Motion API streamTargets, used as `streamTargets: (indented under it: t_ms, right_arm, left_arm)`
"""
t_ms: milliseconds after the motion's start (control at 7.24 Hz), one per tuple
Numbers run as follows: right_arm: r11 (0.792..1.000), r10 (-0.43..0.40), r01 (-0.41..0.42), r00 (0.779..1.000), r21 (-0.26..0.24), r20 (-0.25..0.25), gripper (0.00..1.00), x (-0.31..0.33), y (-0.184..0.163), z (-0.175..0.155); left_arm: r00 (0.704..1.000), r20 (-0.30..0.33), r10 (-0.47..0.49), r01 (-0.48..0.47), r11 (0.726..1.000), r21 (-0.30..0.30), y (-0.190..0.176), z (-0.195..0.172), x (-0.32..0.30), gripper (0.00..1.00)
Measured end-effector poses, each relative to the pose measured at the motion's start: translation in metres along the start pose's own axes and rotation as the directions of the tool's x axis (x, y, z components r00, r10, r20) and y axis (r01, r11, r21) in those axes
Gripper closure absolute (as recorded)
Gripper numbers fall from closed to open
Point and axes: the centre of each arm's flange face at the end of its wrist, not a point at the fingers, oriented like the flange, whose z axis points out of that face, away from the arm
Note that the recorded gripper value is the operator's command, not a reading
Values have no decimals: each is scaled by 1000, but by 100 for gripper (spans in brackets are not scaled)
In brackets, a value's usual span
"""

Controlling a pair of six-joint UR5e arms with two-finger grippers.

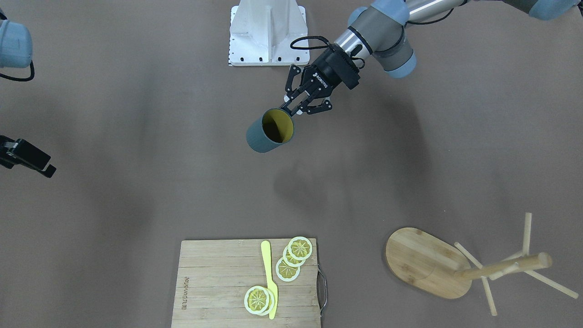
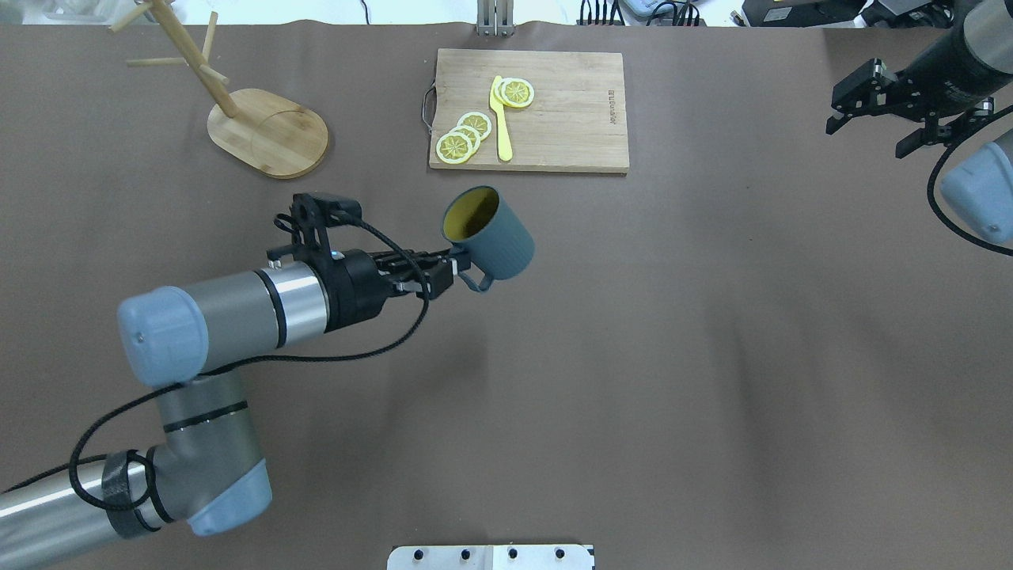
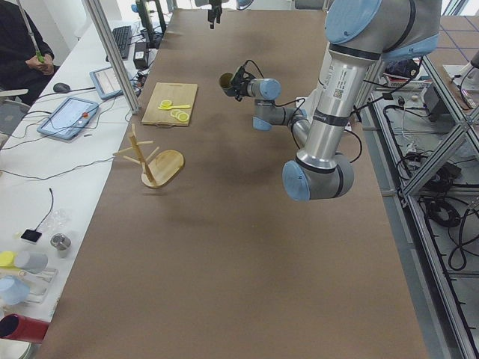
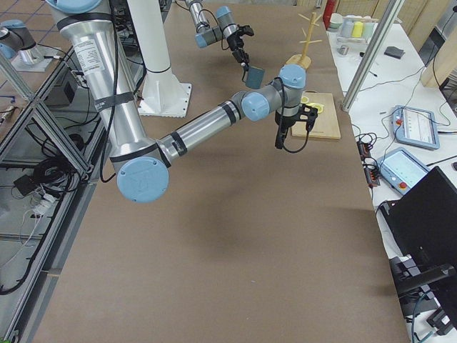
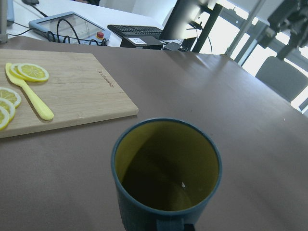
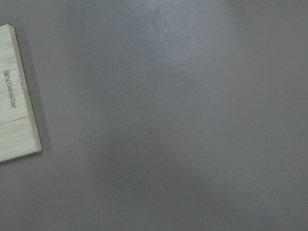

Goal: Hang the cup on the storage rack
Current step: 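Lift the mug with the left gripper and carry it to the wooden rack, then hook the mug handle over a rack dowel peg with the left gripper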

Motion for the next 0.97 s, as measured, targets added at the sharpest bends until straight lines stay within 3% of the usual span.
streamTargets:
  t_ms: [138,276,414,690,967]
  right_arm:
    - [1000,-1,1,1000,1,2,0,-1,1,-1]
    - [1000,-3,3,1000,3,4,0,-2,1,-2]
    - [1000,-5,5,1000,5,6,0,-3,2,-3]
    - [1000,-14,14,1000,7,9,0,-3,3,-5]
    - [1000,-21,21,1000,9,9,0,-3,3,-6]
  left_arm:
    - [985,4,-175,175,984,18,-39,-14,-15,100]
    - [944,12,-328,328,944,36,-84,-36,-37,100]
    - [886,5,-464,463,884,64,-122,-64,-60,100]
    - [734,-103,-672,680,725,109,-162,-107,-113,100]
    - [584,-274,-765,810,572,130,-166,-122,-188,100]
